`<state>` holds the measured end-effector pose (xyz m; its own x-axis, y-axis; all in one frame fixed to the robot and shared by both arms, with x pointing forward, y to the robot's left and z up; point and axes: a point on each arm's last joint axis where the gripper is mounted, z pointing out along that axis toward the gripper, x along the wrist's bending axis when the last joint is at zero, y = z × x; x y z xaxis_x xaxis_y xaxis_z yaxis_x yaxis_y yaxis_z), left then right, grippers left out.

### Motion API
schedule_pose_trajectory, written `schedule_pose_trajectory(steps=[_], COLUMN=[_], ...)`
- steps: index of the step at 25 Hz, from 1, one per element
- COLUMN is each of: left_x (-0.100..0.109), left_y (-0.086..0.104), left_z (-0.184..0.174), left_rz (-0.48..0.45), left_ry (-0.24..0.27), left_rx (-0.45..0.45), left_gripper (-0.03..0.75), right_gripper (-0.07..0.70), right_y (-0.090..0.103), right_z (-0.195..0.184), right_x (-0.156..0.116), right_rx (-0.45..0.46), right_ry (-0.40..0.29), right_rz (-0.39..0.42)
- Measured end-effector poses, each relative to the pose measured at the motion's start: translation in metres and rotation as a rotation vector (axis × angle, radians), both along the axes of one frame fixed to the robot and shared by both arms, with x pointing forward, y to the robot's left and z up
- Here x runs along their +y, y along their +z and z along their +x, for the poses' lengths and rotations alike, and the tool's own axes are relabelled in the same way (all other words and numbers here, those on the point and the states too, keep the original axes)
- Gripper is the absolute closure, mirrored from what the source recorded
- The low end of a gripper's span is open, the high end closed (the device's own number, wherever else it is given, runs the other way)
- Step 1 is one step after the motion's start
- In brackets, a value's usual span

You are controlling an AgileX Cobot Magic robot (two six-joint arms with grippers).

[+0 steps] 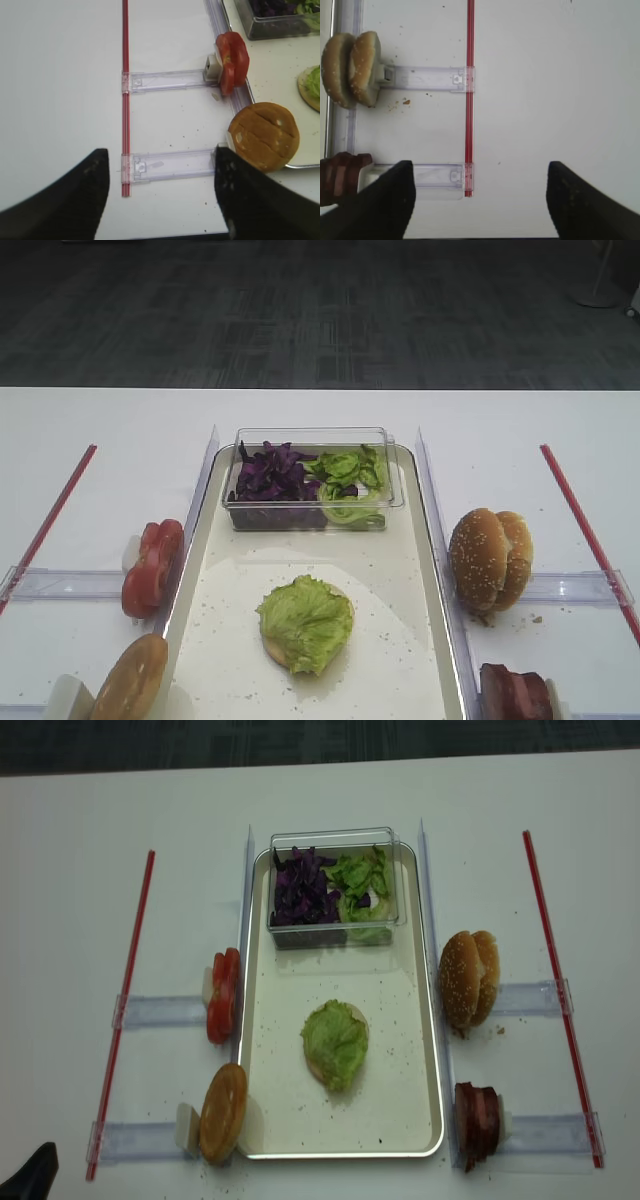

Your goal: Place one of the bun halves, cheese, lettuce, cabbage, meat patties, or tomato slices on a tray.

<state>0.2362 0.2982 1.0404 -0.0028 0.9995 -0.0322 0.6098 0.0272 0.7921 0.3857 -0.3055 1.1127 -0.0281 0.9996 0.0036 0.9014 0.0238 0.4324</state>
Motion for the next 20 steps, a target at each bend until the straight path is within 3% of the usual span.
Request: schedule_pose_trajectory(steps=[10, 20], left_x=[0.0, 0.0], left_y=[0.0, 0.0], left_z=[0.0, 0.0], left_rz=[0.0, 0.0], left_ry=[0.0, 0.0], left_rx=[0.0, 0.0], left_gripper=[0.296, 0.296], right_gripper=[0.067, 0.067], right_y=[-0.044, -0.071], right_z=[-0.072, -0.099], right_x=[0.005, 0.008], right_rx=[-0.139, -0.238], right_ry=[-0.012, -0.02], right_rz=[-0.005, 0.001])
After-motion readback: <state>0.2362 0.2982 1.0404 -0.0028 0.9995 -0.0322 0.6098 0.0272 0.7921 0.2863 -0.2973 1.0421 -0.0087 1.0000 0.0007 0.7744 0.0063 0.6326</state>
